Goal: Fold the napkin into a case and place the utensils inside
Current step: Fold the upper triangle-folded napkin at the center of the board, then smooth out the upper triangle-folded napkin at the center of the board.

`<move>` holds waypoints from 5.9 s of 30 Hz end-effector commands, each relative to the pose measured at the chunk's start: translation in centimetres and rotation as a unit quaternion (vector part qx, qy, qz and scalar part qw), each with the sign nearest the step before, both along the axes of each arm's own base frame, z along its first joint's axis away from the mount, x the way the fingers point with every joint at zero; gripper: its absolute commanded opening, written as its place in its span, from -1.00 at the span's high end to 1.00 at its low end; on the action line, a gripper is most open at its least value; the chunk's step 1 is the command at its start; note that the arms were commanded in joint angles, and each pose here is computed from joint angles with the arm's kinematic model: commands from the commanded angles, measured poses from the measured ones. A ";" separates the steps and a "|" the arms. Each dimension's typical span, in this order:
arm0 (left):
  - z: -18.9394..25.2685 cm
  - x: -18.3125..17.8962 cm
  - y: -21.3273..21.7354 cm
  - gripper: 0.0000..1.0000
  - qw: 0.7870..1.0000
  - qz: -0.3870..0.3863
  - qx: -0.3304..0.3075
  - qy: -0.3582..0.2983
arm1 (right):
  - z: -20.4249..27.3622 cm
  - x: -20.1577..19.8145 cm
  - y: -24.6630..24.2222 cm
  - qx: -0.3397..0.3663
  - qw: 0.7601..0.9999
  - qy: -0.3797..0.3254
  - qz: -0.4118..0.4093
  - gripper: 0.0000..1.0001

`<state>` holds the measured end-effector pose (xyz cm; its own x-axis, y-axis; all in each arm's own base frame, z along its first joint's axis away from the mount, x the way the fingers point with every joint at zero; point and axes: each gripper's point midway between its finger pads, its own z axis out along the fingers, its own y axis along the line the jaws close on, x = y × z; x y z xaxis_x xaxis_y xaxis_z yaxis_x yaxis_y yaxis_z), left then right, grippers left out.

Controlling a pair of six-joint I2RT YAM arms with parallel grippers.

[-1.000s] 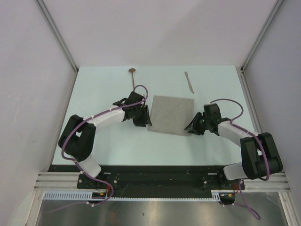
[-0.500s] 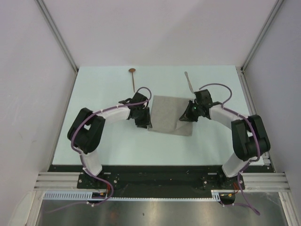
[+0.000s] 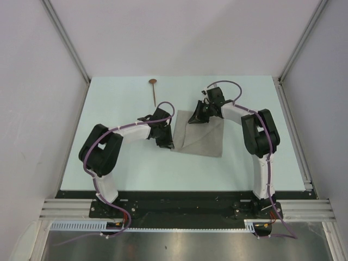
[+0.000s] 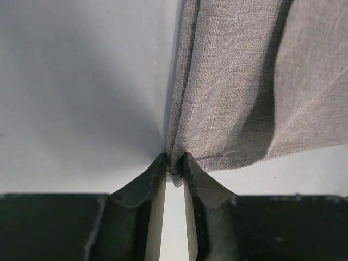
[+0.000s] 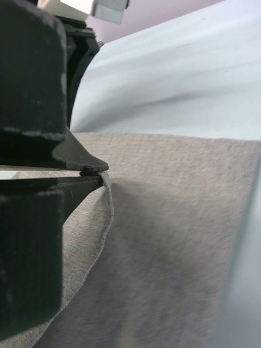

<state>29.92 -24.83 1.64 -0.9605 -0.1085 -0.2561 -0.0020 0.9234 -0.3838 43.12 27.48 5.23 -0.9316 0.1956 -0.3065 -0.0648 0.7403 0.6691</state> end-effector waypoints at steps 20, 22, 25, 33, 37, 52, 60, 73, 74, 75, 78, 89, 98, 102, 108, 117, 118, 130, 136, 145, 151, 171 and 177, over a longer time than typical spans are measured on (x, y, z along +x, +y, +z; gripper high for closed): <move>0.0 -1.4 1.4 0.55 1.000 0.010 0.012 0.000 | 2.5 6.4 4.2 0.098 0.993 -0.054 0.044 1.00; 0.0 -1.6 1.4 0.54 1.000 0.011 0.009 0.001 | 2.8 6.6 4.3 0.101 0.992 -0.059 0.044 1.00; 0.2 -1.7 1.3 0.54 1.000 0.012 0.006 0.002 | 2.7 6.9 4.4 0.103 0.992 -0.060 0.045 1.00; 2.2 -0.8 1.0 0.35 1.000 0.012 -0.005 -0.017 | 2.2 6.5 4.5 0.105 0.992 -0.053 0.053 1.00; 2.4 -0.9 1.2 0.36 1.000 0.016 -0.005 -0.017 | 2.4 6.3 4.4 0.106 0.991 -0.054 0.054 1.00; 3.6 -0.9 1.5 0.36 0.999 0.021 -0.011 -0.032 | 3.1 6.1 4.4 0.112 0.990 -0.059 0.059 1.00; 2.0 -1.4 1.6 0.44 1.000 0.019 -0.007 -0.016 | 3.0 6.1 4.7 0.117 0.990 -0.058 0.060 1.00; 0.2 -2.0 1.4 0.51 1.000 0.012 -0.009 0.004 | 2.2 6.0 5.9 0.125 0.989 -0.048 0.068 1.00; 0.1 -2.0 1.4 0.51 1.000 0.012 -0.008 0.005 | 1.9 6.0 6.1 0.125 0.989 -0.047 0.070 1.00; 0.1 -2.1 1.5 0.52 1.000 0.012 -0.007 0.006 | 2.0 6.0 6.2 0.125 0.988 -0.048 0.070 1.00; -0.1 -2.2 1.6 0.52 1.000 0.012 -0.005 0.007 | 1.7 6.2 6.4 0.125 0.989 -0.045 0.069 1.00; -0.1 -2.0 1.5 0.54 1.000 0.012 -0.004 0.008 | 0.6 7.8 6.0 0.125 0.990 -0.045 0.055 1.00; -0.1 -1.9 1.5 0.54 1.000 0.012 -0.003 0.008 | -0.1 8.3 5.5 0.124 0.990 -0.045 0.045 1.00; 0.3 -1.8 1.4 0.55 1.000 0.010 -0.005 0.003 | -0.8 8.6 5.3 0.128 0.990 -0.039 0.039 0.91; 5.8 0.3 1.9 0.49 0.998 0.012 0.004 -0.061 | -0.6 8.5 5.4 0.131 0.990 -0.040 0.044 0.72; 6.9 1.7 -1.7 0.61 0.997 -0.010 -0.065 -0.044 | -0.9 8.1 5.6 0.133 0.989 -0.035 0.050 0.70; 6.3 1.7 -1.7 0.62 0.997 -0.010 -0.065 -0.039 | -0.9 8.0 5.6 0.134 0.989 -0.034 0.050 0.70; 1.4 0.5 -0.5 0.80 0.999 -0.006 -0.031 -0.012 | -0.6 7.4 5.9 0.137 0.988 -0.032 0.059 0.63; -0.9 -1.5 -0.2 0.85 0.999 -0.003 -0.039 0.017 | 1.1 8.5 5.2 0.146 0.987 -0.045 0.052 0.35; -1.1 -1.6 -0.3 0.86 0.999 -0.004 -0.042 0.019 | 8.3 8.3 2.3 0.116 0.986 -0.098 0.064 -0.20; 0.6 -1.6 -1.0 0.86 0.998 -0.011 -0.065 0.015 | 8.2 4.0 -0.7 0.095 0.987 -0.116 0.061 -0.40; 0.4 1.6 -1.0 0.85 0.998 0.012 -0.060 0.003 | 3.0 -4.2 3.0 0.252 0.961 -0.059 0.100 0.48; -1.1 0.7 -0.6 0.86 0.998 0.012 -0.057 0.010 | 0.6 -5.2 2.9 0.250 0.963 -0.036 0.096 0.56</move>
